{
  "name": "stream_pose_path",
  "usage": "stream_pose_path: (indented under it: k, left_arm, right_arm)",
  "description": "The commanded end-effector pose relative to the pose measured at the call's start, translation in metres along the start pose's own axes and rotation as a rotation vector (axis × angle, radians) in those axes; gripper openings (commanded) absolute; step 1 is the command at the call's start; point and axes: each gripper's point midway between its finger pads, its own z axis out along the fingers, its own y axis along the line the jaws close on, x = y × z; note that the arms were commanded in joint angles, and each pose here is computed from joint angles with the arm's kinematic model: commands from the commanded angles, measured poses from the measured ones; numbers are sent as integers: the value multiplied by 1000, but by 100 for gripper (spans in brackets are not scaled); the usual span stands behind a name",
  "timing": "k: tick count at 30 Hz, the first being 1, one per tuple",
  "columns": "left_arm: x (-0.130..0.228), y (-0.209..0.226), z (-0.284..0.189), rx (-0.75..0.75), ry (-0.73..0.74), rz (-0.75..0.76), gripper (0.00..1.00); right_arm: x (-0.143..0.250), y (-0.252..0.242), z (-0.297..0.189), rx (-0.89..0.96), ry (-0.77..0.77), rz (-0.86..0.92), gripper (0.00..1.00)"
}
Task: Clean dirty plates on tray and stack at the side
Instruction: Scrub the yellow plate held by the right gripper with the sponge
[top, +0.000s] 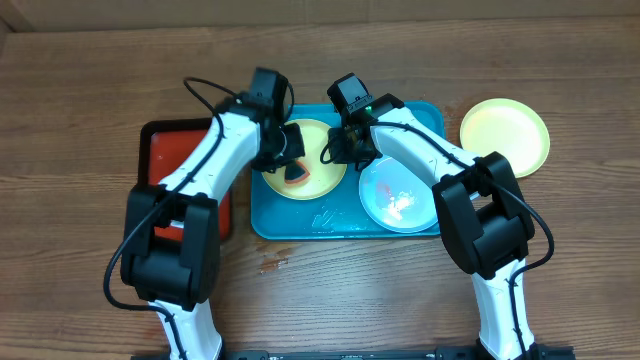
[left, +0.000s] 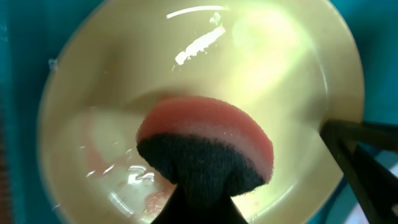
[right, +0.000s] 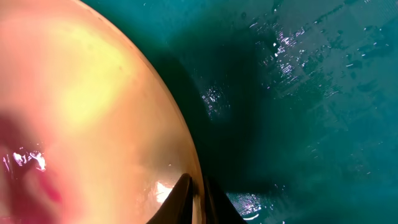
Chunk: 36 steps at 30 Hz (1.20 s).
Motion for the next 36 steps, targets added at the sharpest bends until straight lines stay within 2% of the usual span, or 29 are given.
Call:
stream_pose_path:
  k: [1, 7, 10, 15, 21, 26, 31, 36]
  left_arm:
    - [3, -16, 5, 46, -36, -20, 4]
    - [-13, -34, 6, 66, -138, 20, 4]
    - [-16, -27, 10, 17, -158, -23, 4]
    - [-11, -20, 27, -13, -128, -29, 5]
    - [-12, 6, 47, -133, -136, -11, 5]
    - [-17, 26, 43, -252, -166, 81, 10]
    - [-14, 35, 36, -313, -132, 159, 4]
    - [-24, 39, 13, -395, -129, 176, 4]
  right_arm:
    - [16, -2, 8, 13, 42, -6, 8]
    - [16, -2, 8, 12, 41, -5, 8]
    - [16, -2, 8, 13, 42, -5, 8]
    - [16, -2, 8, 13, 43, -5, 8]
    - [16, -2, 8, 13, 43, -6, 8]
    - [16, -2, 8, 13, 43, -6, 8]
    - [16, -2, 8, 13, 43, -6, 8]
    - [16, -2, 8, 13, 43, -6, 8]
